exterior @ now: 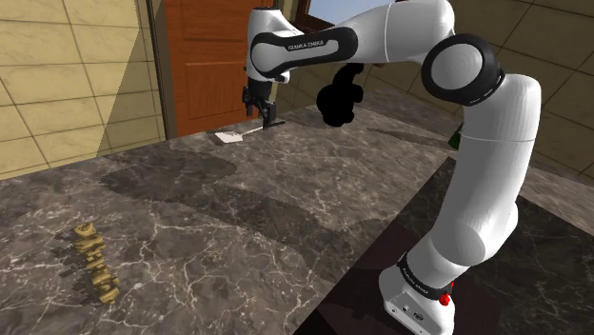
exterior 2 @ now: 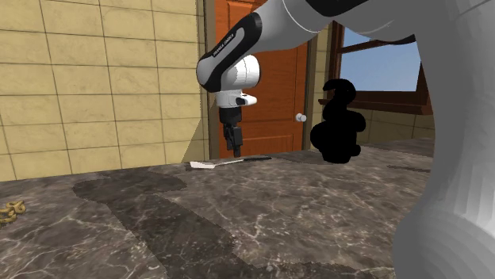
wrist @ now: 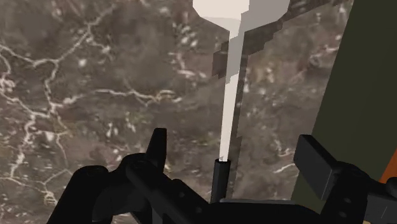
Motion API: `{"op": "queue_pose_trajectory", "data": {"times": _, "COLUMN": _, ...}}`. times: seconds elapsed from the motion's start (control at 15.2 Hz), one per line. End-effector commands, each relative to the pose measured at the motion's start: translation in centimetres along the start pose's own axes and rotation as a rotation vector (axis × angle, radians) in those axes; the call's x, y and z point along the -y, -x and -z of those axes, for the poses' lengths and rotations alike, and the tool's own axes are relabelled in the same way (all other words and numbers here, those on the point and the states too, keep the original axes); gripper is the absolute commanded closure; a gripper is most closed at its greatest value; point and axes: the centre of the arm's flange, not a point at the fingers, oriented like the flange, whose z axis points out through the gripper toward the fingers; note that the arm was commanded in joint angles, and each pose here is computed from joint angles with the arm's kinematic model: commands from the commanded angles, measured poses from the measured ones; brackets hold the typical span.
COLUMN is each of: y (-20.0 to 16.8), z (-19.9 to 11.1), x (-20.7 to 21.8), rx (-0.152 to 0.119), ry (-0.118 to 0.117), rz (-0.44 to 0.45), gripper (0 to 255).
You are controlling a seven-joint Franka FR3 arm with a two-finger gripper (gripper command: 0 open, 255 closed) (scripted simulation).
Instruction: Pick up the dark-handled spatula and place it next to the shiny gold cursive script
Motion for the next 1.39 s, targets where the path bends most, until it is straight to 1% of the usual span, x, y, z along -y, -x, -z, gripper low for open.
{"op": "queue_pose_trajectory", "data": {"times": 0.0, "y": 0.06, "z": -1.19, "x": 0.06, "rx": 0.0, "ry": 0.0, "rz": -0.001, "gripper": 0}}
{"op": "queue_pose_trajectory", "data": {"times": 0.13, "y": 0.06, "z": -2.02, "x": 0.05, "rx": 0.0, "ry": 0.0, "rz": -0.001, "gripper": 0}}
{"op": "queue_pose_trajectory", "data": {"times": 0.59, "y": 0.06, "z": -2.01, "x": 0.05, "rx": 0.0, "ry": 0.0, "rz": -0.001, "gripper": 0}}
{"op": "queue_pose_trajectory", "data": {"times": 0.66, "y": 0.06, "z": -2.01, "x": 0.05, "rx": 0.0, "ry": 0.0, "rz": -0.001, "gripper": 255}}
{"op": "queue_pose_trajectory", "data": {"times": 1.25, "y": 0.05, "z": -2.01, "x": 0.05, "rx": 0.0, "ry": 0.0, "rz": -0.001, "gripper": 255}}
{"op": "queue_pose_trajectory", "data": {"times": 1.32, "y": 0.02, "z": -1.49, "x": 0.05, "rx": 0.0, "ry": 0.0, "rz": -0.001, "gripper": 255}}
